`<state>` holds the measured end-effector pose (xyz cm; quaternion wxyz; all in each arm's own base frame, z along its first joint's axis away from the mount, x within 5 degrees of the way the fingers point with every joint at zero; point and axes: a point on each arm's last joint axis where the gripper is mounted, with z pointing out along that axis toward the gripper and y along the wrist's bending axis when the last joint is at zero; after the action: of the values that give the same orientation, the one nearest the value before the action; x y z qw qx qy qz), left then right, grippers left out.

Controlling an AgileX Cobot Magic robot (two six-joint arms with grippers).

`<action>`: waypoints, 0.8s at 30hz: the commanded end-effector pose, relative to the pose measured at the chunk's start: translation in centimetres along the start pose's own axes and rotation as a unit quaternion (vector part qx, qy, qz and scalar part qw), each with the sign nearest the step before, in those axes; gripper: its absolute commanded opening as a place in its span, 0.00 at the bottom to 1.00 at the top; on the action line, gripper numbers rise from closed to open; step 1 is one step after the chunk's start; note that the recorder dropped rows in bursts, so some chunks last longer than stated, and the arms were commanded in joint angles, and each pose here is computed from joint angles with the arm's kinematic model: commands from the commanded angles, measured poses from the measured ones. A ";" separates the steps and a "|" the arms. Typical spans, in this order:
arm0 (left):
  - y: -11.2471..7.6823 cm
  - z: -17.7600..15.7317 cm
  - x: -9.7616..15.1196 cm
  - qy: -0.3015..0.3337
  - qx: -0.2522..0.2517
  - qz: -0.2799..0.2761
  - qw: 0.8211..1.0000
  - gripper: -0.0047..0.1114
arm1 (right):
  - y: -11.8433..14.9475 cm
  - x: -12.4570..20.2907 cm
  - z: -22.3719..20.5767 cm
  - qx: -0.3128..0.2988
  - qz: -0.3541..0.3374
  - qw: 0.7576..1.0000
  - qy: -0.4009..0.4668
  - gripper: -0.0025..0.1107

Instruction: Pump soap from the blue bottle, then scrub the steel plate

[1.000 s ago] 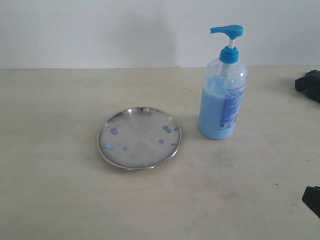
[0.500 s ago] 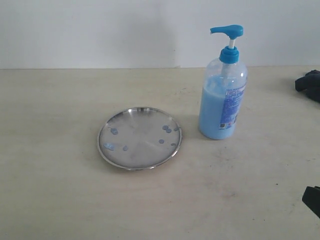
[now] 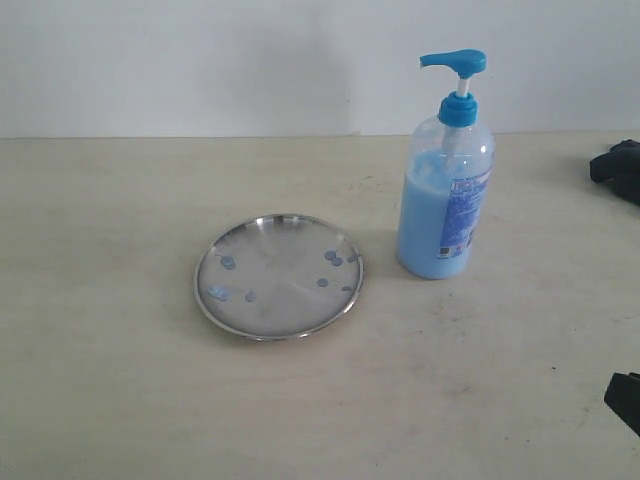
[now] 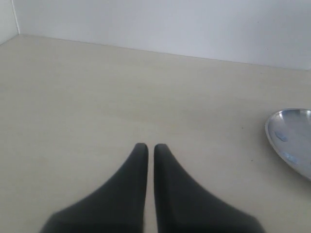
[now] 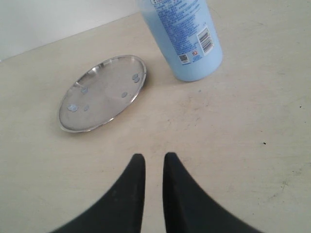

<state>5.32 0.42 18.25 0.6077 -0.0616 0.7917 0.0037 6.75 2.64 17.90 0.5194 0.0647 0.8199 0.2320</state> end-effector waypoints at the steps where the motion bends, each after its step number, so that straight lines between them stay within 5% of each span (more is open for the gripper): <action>1: 0.0 0.0 0.1 0.001 -0.003 0.000 1.000 0.08 | 0.0 0.0 0.0 0.000 -0.010 1.000 0.001 0.04; 8: 0.0 0.0 0.1 0.001 -0.003 0.000 1.000 0.08 | 0.0 0.0 0.0 0.000 -0.010 1.000 0.002 0.04; 12: 0.0 0.0 0.1 0.001 -0.003 0.000 1.000 0.08 | 0.0 -1.0 -1.6 0.009 -0.024 0.993 -0.115 0.04; 15: 0.0 0.0 0.0 -0.007 -0.002 0.000 1.000 0.08 | -0.8 -3.1 -3.0 0.102 -0.131 0.952 -0.256 0.04; 20: 0.0 0.0 0.0 -0.007 -0.002 0.000 1.000 0.08 | -1.1 -4.7 -4.2 0.148 -0.160 0.911 -0.351 0.04; 23: 0.0 0.0 0.0 -0.007 -0.002 0.000 1.000 0.08 | -0.6 -4.4 -3.9 0.125 -0.180 0.916 -0.336 0.04; 24: 0.0 0.0 0.0 -0.007 -0.002 0.000 1.000 0.08 | -0.9 -3.3 -3.1 0.114 -0.157 0.945 -0.265 0.04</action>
<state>5.34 0.44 18.33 0.6113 -0.0604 0.7891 0.0056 5.43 -0.71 22.56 0.7823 0.0645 0.6195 0.0077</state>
